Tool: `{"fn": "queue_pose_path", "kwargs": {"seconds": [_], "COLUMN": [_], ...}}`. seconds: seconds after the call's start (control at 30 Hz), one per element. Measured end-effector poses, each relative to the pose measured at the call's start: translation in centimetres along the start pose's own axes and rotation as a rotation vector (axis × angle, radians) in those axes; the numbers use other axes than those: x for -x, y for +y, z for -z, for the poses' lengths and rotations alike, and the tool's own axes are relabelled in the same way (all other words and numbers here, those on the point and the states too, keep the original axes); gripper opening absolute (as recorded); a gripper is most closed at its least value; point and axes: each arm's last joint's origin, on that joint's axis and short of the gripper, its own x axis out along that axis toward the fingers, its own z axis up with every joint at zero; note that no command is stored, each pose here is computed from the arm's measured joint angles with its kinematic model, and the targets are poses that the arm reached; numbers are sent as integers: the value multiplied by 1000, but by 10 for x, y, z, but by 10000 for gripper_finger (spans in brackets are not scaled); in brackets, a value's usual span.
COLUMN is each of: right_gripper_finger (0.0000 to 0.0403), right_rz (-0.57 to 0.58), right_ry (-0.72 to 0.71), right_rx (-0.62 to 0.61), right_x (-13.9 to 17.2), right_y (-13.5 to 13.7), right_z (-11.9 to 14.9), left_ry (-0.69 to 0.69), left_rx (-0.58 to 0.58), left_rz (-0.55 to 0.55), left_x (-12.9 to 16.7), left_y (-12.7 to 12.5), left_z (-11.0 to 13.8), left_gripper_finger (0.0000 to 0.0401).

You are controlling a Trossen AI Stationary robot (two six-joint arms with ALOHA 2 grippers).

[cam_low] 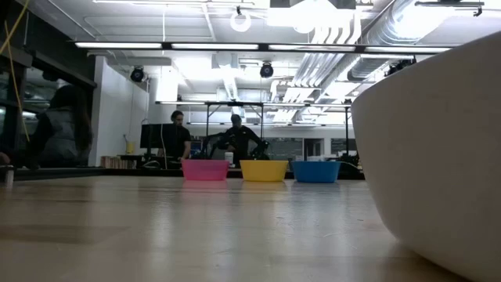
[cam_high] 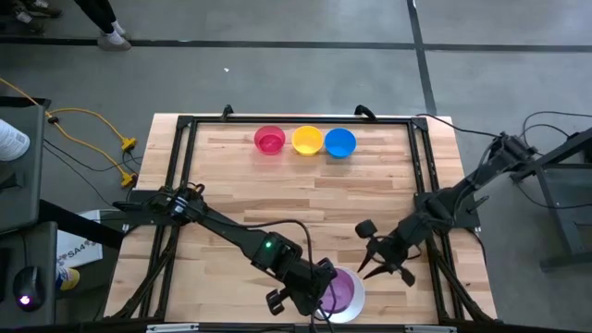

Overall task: Nest bowls inside each other
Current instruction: Stack the violet bowl on the white bowl

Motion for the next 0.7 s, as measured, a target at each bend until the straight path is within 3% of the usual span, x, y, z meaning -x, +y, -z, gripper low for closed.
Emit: {"fn": "queue_pose_path", "kwargs": {"seconds": [0.7], "right_gripper_finger": [85], "right_rz": [-65], "right_ry": [-48], "right_rx": [16], "right_x": [-21], "right_y": [6], "right_z": [1], "left_ry": [-17], "left_rx": [-16], "left_rz": [-11], "left_x": [0], "left_y": [1], "left_z": [-1], "left_gripper_finger": [0]}}
